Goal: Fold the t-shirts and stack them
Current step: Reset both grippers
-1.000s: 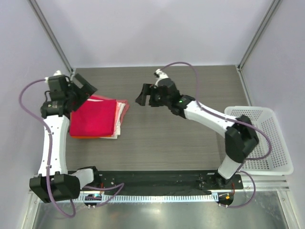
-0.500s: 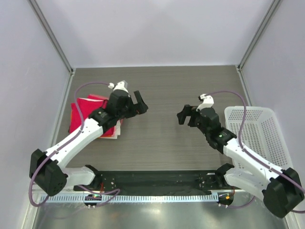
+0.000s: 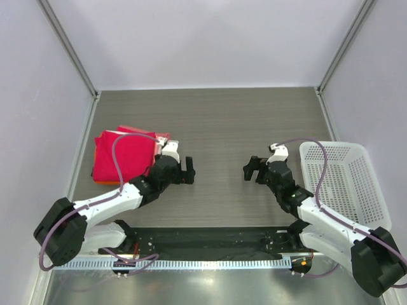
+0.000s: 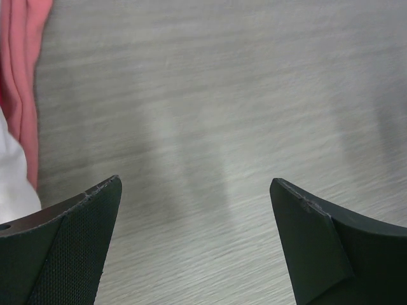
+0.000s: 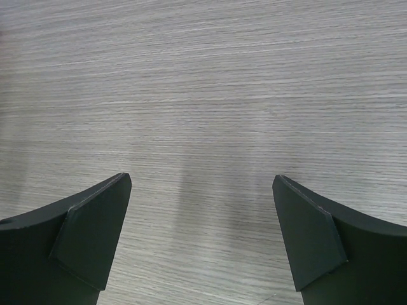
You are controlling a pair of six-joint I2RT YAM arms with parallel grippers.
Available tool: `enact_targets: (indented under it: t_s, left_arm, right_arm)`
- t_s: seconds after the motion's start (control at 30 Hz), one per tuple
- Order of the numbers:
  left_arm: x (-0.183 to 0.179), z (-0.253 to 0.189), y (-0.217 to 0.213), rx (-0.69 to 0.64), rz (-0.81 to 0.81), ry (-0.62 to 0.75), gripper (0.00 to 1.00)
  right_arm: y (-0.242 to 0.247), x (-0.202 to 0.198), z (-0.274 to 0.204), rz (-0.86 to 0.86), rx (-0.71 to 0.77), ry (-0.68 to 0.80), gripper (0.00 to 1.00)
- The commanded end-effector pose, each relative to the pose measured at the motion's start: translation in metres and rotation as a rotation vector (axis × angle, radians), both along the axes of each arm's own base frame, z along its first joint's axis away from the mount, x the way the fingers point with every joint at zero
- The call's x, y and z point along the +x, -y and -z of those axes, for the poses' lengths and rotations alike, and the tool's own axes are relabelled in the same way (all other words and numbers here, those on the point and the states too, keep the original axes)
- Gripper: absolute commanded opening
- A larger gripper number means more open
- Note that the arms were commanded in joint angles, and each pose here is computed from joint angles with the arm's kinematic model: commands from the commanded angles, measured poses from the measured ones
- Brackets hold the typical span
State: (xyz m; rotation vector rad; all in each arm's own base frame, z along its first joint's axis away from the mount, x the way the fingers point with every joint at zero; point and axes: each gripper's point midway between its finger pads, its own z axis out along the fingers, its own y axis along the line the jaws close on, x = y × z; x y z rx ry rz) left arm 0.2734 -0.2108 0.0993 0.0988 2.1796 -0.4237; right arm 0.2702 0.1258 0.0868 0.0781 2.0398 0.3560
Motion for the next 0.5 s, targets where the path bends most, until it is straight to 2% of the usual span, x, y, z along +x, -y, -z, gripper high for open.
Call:
enact_targets:
  t_s: [0.0, 0.1, 0.23, 0.47]
  left_arm:
    - [0.012, -0.025, 0.004, -0.056, 0.026, 0.219, 1.00]
    - [0.012, -0.037, 0.010, -0.120, 0.038, 0.265, 1.00]
    - [0.017, -0.016, 0.005, -0.048, 0.020, 0.239, 1.00]
    - [0.024, -0.017, 0.004, -0.007, 0.003, 0.228, 0.99]
  right_arm:
    - [-0.001, 0.014, -0.031, 0.040, 0.067, 0.121, 1.00]
    - [0.001, 0.014, -0.030, 0.054, 0.070, 0.119, 1.00]
    - [0.002, 0.014, -0.029, 0.060, 0.071, 0.115, 1.00]
    - [-0.001, 0.014, -0.026, 0.051, 0.070, 0.101, 0.99]
